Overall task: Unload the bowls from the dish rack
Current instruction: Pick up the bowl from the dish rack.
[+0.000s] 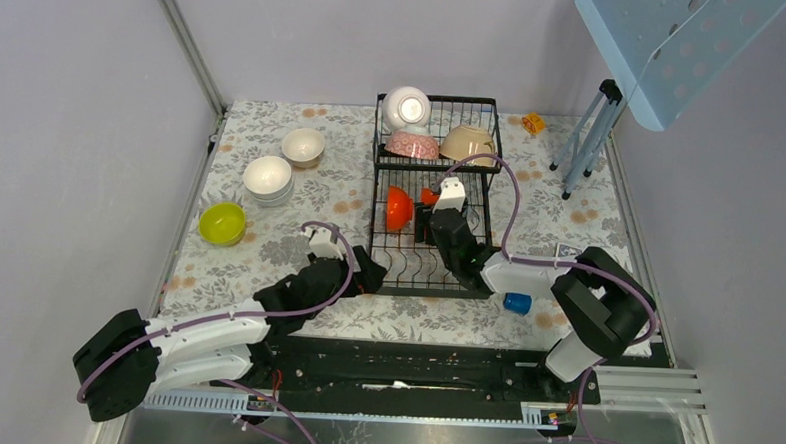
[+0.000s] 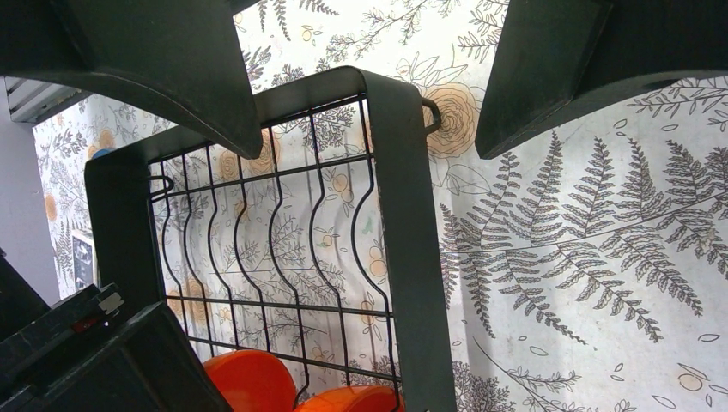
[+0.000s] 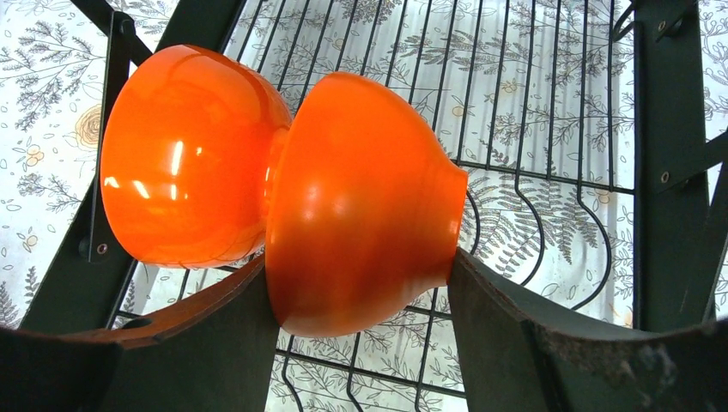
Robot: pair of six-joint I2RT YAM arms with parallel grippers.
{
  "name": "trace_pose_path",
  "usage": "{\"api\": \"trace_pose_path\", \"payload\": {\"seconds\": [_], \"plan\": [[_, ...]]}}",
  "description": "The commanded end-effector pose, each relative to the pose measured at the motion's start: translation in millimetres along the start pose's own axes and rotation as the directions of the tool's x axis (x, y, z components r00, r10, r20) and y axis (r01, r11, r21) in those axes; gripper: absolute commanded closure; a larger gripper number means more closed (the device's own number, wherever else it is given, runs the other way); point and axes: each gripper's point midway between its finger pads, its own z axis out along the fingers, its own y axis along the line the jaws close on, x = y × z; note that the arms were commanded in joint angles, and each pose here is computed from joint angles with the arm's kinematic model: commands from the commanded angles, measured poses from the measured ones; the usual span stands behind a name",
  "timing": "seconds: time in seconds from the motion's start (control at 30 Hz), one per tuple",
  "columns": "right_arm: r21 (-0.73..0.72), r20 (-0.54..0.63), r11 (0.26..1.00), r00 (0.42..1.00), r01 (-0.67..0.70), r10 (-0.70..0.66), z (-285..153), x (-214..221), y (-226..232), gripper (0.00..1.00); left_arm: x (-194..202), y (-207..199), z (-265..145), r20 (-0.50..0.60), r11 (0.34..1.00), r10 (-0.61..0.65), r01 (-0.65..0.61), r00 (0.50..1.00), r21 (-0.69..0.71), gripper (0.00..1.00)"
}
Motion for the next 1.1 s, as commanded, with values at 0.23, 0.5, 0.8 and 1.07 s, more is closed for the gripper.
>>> {"api": "trace_pose_path", "payload": {"seconds": [0.23,0.5,0.8,1.07], "plan": [[0.003,0.095,1.0,0.996,0.003,-0.003,-16,-51,9,0.64,-9,-1,-2,0.047,1.0,-0.024,0.024,0.999,0.009,0.01],[-0.001,0.099,1.0,0.995,0.008,-0.007,-27,-59,8,0.65,-10,-2,-3,0.05,1.0,-0.029,0.029,0.998,0.013,0.01],[-0.072,0.067,0.996,0.996,-0.047,0.052,-59,-67,6,0.65,-18,-6,-8,0.068,0.999,-0.031,0.03,0.997,0.024,0.01],[-0.318,-0.105,0.936,0.987,-0.152,0.125,-114,-53,33,0.64,-29,-10,-18,0.085,0.998,-0.05,0.048,0.995,0.027,0.01]]}}
